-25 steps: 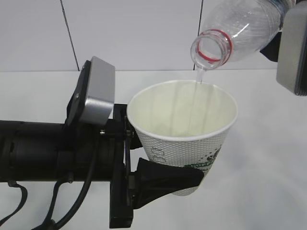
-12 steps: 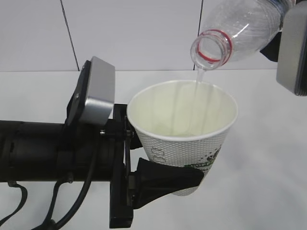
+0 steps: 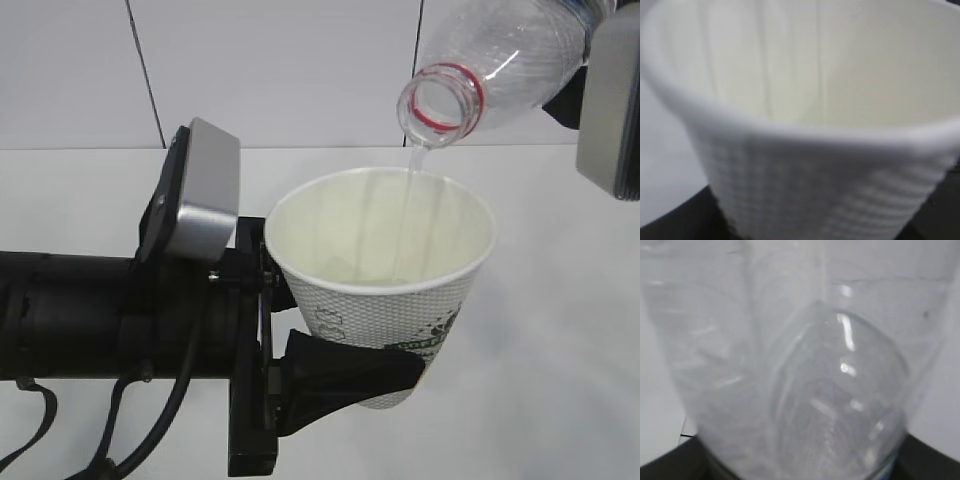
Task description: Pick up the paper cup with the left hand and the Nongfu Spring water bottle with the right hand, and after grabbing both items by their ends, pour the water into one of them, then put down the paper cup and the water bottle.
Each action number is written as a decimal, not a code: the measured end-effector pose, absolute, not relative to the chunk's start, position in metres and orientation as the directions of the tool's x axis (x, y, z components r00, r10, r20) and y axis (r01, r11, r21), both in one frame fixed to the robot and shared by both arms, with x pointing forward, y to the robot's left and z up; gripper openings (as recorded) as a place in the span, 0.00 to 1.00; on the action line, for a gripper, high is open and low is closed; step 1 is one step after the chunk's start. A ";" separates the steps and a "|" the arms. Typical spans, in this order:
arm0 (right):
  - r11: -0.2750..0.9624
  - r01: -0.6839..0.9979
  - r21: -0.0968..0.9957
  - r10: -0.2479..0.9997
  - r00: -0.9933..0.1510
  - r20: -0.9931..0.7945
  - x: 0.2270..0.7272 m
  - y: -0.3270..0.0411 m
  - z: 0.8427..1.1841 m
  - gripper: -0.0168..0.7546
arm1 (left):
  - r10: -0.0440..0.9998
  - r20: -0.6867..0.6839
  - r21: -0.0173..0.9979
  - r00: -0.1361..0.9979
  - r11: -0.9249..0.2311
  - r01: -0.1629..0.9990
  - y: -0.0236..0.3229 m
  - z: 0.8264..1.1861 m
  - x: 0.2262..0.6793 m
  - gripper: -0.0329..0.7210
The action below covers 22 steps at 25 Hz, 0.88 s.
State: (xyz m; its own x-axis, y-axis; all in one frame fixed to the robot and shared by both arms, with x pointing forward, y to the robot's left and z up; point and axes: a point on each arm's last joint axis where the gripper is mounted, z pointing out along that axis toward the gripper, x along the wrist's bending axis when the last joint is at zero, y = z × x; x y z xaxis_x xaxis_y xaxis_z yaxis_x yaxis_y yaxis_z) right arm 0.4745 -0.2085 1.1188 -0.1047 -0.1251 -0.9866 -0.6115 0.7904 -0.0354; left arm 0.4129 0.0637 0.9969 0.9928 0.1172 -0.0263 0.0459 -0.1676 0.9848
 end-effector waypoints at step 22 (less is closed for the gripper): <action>0.790 -0.612 -0.039 -0.128 -0.102 -0.986 0.475 -0.208 1.119 0.59 | 0.117 -0.025 0.985 0.993 -0.168 0.044 0.064 0.997 0.413 0.69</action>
State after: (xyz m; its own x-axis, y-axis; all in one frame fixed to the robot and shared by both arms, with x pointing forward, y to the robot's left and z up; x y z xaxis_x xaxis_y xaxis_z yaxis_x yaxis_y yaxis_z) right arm 0.4745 -0.2085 1.1188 -0.1024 -0.1281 -0.9865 -0.6119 0.7900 -0.0391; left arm 0.4130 0.0637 0.9968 0.9928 0.1173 -0.0247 0.0443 -0.1683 0.9847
